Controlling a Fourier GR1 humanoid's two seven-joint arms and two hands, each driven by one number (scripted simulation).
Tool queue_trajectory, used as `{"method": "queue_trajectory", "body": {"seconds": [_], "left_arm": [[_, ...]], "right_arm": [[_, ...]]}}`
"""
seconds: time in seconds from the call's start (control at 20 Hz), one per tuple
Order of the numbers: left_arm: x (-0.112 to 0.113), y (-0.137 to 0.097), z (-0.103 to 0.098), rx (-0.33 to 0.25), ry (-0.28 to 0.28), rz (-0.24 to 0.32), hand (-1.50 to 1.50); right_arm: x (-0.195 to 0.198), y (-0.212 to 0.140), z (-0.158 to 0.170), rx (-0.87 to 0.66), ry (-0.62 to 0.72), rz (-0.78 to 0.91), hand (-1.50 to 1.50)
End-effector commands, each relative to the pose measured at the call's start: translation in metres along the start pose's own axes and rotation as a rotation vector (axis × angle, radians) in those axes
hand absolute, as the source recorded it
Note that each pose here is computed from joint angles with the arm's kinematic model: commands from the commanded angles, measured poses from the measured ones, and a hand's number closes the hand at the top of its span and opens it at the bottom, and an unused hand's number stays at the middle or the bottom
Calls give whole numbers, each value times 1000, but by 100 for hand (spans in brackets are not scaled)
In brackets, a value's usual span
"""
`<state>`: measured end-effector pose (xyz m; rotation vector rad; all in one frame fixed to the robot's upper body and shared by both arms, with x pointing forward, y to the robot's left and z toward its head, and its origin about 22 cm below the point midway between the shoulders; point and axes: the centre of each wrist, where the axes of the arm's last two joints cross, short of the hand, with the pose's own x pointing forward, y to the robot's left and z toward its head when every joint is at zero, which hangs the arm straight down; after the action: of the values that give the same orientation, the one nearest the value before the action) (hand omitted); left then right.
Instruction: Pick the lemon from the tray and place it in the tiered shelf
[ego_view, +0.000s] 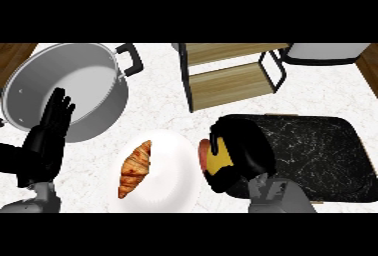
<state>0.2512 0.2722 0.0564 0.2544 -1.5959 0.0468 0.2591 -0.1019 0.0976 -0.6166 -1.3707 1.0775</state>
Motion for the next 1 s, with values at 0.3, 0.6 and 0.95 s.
{"method": "queue_trajectory", "body": {"seconds": [0.3, 0.6, 0.95], "left_arm": [[0, -7, -6, -6, -8, -8, 0], [-7, -7, -11, 3, -9, -9, 0], [0, -14, -9, -14, -18, 15, 0]], "right_arm": [[48, -103, 60, -370, 79, -206, 150], [51, -142, 39, -437, 127, -167, 150], [22, -148, 12, -510, 139, -188, 150]]}}
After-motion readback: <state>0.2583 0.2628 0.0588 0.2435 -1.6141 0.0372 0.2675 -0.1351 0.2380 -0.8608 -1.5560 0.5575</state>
